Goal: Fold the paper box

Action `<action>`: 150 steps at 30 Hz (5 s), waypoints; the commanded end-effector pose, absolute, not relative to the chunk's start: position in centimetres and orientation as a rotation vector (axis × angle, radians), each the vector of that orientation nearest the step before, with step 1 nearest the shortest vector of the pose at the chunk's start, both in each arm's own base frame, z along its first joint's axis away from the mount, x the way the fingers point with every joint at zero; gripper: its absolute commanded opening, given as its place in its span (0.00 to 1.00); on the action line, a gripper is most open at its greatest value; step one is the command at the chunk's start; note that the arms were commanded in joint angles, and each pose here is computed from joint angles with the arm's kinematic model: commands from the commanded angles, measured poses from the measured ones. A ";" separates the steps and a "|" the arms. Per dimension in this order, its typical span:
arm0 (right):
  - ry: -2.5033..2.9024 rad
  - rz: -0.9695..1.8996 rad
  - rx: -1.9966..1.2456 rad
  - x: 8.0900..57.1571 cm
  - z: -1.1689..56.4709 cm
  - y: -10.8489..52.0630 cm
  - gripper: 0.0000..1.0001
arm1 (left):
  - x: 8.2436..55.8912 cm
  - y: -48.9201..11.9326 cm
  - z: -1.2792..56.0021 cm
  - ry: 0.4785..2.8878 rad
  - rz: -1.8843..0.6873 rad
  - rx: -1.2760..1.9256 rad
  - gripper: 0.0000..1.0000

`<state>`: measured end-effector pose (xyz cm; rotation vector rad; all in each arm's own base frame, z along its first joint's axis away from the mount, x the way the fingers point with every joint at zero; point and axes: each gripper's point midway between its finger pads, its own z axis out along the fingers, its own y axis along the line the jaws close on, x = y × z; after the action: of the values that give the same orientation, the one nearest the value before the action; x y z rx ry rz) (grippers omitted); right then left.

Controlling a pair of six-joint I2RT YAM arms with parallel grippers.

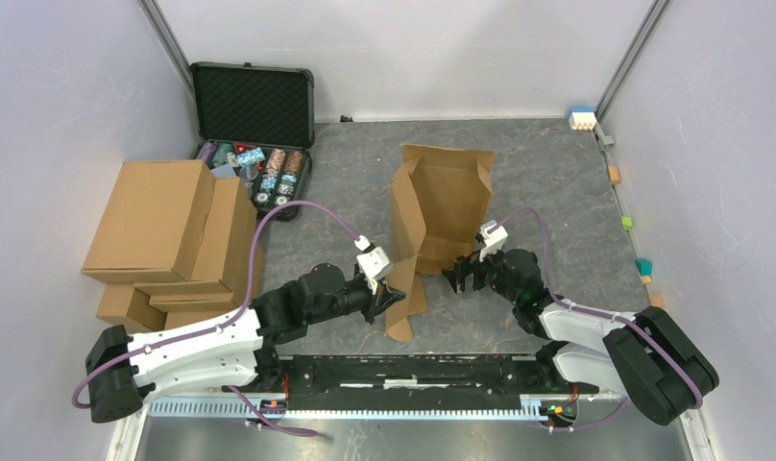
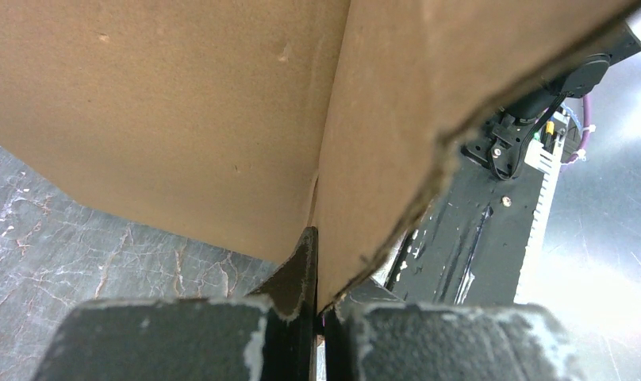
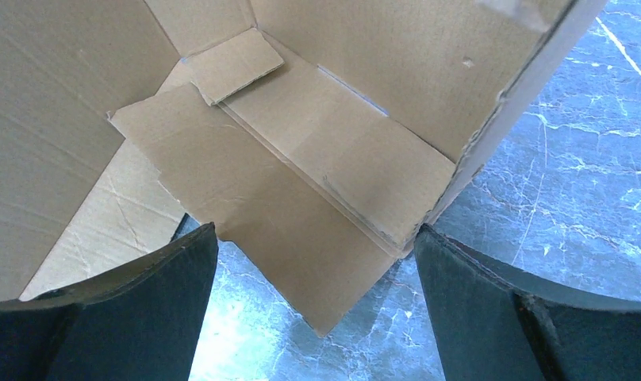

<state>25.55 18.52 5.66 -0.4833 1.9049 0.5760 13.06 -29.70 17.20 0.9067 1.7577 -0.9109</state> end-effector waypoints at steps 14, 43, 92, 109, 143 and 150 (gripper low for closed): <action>1.904 0.541 -0.613 27.0 6.0 18.0 0.98 | 11.9 -30.2 17.8 1.803 -0.994 0.893 0.02; 1.842 0.446 -0.270 30.6 7.7 15.9 0.90 | 12.0 -30.7 17.6 1.811 -0.997 0.905 0.02; 1.801 0.691 -0.584 30.9 7.9 18.9 0.85 | 11.6 -30.3 17.1 1.824 -0.997 0.918 0.02; 1.929 0.480 -0.805 30.5 4.0 19.1 0.98 | 11.2 -29.6 16.3 1.854 -0.999 0.914 0.02; 1.818 0.639 -0.858 28.3 6.0 22.4 0.98 | 11.3 -29.7 16.7 1.846 -0.998 0.909 0.02; 1.796 0.698 -0.867 27.9 6.5 22.8 0.98 | 11.3 -29.7 16.7 1.847 -0.999 0.908 0.02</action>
<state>28.42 21.46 4.88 -0.8519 1.8712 0.6012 12.11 -29.43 17.02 0.9251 1.7951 -0.9461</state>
